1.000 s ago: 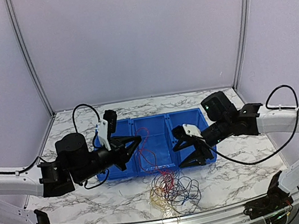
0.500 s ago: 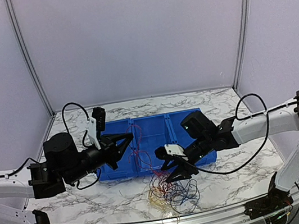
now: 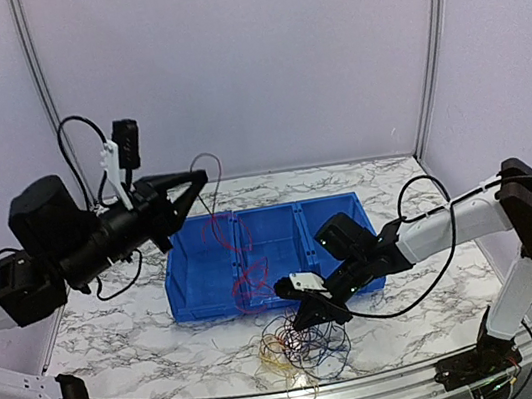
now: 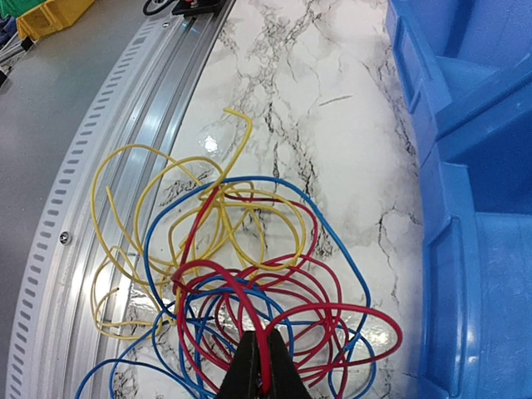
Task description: Untangle the cables
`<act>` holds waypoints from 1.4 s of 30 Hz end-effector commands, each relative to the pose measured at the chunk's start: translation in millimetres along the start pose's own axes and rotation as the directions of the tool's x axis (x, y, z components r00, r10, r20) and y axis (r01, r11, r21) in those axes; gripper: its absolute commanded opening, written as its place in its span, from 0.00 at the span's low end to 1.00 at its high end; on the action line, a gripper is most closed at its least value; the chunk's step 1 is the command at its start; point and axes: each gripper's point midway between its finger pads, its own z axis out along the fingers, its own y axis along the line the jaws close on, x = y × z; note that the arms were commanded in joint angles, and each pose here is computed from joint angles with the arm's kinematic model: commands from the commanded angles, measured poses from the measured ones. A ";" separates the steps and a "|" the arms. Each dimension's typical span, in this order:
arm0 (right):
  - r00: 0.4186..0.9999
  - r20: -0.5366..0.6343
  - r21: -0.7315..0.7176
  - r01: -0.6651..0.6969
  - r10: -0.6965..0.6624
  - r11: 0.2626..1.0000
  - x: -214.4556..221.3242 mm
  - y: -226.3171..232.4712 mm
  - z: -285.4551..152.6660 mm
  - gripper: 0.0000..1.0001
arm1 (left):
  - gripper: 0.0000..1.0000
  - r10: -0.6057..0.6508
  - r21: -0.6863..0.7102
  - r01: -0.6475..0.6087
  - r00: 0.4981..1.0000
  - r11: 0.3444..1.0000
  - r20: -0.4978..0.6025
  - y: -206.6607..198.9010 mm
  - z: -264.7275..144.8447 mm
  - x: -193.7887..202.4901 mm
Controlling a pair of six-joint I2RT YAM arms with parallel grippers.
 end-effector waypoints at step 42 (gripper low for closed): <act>0.975 0.130 0.208 0.149 -0.179 0.967 -144.1 -30.4 -76.2 0.75 | 0.00 0.041 -0.045 -0.044 0.998 0.998 -0.055 6.0 -16.9 -23.3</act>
